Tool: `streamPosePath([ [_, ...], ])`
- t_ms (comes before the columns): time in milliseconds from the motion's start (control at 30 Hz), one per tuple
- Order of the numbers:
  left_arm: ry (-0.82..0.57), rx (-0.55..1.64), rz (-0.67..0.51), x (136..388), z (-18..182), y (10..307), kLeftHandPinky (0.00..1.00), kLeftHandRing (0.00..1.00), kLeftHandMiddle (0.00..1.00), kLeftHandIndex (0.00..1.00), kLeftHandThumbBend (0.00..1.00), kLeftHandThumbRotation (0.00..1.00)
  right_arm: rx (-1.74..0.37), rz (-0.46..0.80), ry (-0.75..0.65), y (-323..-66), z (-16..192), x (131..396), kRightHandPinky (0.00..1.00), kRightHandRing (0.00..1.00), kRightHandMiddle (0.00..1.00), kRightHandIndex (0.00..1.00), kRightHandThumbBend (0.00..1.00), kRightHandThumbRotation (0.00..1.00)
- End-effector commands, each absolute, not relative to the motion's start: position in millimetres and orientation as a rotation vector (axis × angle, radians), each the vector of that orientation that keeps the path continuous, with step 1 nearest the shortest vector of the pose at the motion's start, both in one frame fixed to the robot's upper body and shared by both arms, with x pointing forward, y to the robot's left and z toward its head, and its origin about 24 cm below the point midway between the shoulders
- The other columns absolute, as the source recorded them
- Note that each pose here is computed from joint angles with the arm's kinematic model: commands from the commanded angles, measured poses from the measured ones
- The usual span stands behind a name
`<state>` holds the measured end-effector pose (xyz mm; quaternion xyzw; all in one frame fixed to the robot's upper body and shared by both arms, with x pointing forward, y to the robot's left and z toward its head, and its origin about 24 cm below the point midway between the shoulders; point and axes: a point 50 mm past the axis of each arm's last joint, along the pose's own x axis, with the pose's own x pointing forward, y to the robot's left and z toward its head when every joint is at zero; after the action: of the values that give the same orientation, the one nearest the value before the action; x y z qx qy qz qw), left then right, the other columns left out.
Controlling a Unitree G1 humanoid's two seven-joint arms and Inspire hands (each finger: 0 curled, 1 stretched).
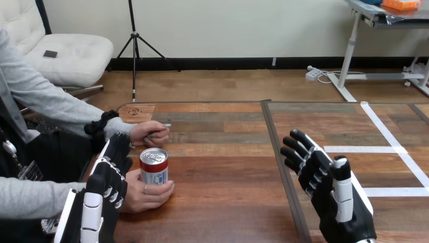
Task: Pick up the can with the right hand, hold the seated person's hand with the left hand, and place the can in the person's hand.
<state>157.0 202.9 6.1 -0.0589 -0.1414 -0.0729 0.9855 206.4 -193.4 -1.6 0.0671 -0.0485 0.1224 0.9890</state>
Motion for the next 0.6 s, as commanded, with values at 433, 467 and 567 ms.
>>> streamPosePath([
  [433, -0.400, -0.098, -0.142, 171.0, 26.9, 202.9, 1.00, 0.98, 0.94, 0.92, 0.58, 1.00, 0.133, 0.281, -0.185, -184.7, 18.7, 224.9, 0.95, 0.92, 0.92, 0.91, 0.87, 1.00],
  [467, -0.401, -0.098, -0.141, 171.2, 26.7, 203.0, 1.00, 0.98, 0.94, 0.92, 0.58, 1.00, 0.134, 0.282, -0.185, -184.5, 18.6, 224.9, 0.95, 0.92, 0.92, 0.91, 0.87, 1.00],
  [567, -0.401, -0.102, -0.138, 171.4, 26.2, 202.9, 1.00, 0.98, 0.94, 0.92, 0.58, 1.00, 0.136, 0.293, -0.184, -184.2, 18.1, 225.3, 0.96, 0.93, 0.92, 0.92, 0.86, 1.00],
])
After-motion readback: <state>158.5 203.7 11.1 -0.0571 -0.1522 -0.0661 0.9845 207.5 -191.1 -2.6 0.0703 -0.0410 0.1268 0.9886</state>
